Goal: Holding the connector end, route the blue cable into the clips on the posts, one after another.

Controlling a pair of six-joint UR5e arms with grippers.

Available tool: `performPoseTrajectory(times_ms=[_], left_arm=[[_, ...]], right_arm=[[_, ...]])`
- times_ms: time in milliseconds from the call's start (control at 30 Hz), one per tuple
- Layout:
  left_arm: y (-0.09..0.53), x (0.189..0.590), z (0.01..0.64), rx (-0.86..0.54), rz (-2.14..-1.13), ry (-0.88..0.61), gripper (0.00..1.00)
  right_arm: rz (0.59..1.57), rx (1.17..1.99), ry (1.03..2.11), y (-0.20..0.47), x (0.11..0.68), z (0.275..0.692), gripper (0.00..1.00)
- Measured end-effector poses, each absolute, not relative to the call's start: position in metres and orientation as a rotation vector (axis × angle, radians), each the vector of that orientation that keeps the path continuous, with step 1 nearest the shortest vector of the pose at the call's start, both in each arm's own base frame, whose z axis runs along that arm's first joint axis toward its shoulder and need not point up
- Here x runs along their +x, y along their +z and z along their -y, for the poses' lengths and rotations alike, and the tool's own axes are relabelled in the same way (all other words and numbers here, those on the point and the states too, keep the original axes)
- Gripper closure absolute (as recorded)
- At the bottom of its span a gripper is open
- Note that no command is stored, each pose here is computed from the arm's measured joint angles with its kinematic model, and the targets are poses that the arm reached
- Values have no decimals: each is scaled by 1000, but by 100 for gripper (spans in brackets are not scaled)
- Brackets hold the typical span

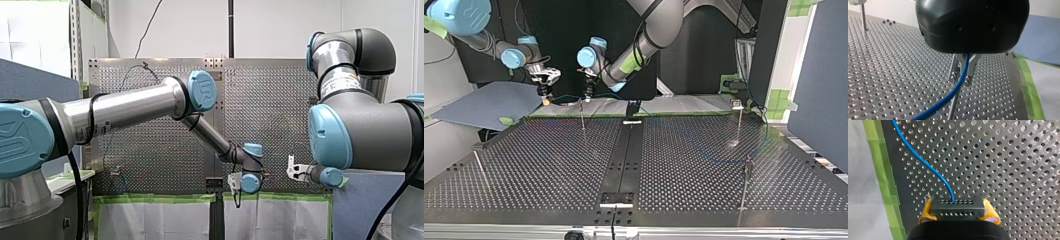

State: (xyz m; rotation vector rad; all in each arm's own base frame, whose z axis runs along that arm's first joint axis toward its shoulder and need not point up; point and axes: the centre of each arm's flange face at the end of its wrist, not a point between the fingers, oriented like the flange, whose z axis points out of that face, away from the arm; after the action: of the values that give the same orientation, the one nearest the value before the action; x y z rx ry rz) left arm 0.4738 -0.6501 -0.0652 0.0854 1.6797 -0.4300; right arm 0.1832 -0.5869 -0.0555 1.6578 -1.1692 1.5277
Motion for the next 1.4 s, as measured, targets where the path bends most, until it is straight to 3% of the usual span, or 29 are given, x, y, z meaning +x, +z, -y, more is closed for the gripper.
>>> performPoseTrajectory(times_ms=[633, 1133, 1400], left_arm=[[-76, 494, 635, 76, -1697, -452, 98], [-63, 519, 637, 51, -1670, -529, 98], [-96, 523, 625, 40, -1726, -547, 98]], right_arm=[[1149, 1648, 1541, -48, 185, 600, 100], [1142, 1594, 1575, -40, 182, 615, 100], [1129, 1579, 1579, -39, 184, 617, 100]])
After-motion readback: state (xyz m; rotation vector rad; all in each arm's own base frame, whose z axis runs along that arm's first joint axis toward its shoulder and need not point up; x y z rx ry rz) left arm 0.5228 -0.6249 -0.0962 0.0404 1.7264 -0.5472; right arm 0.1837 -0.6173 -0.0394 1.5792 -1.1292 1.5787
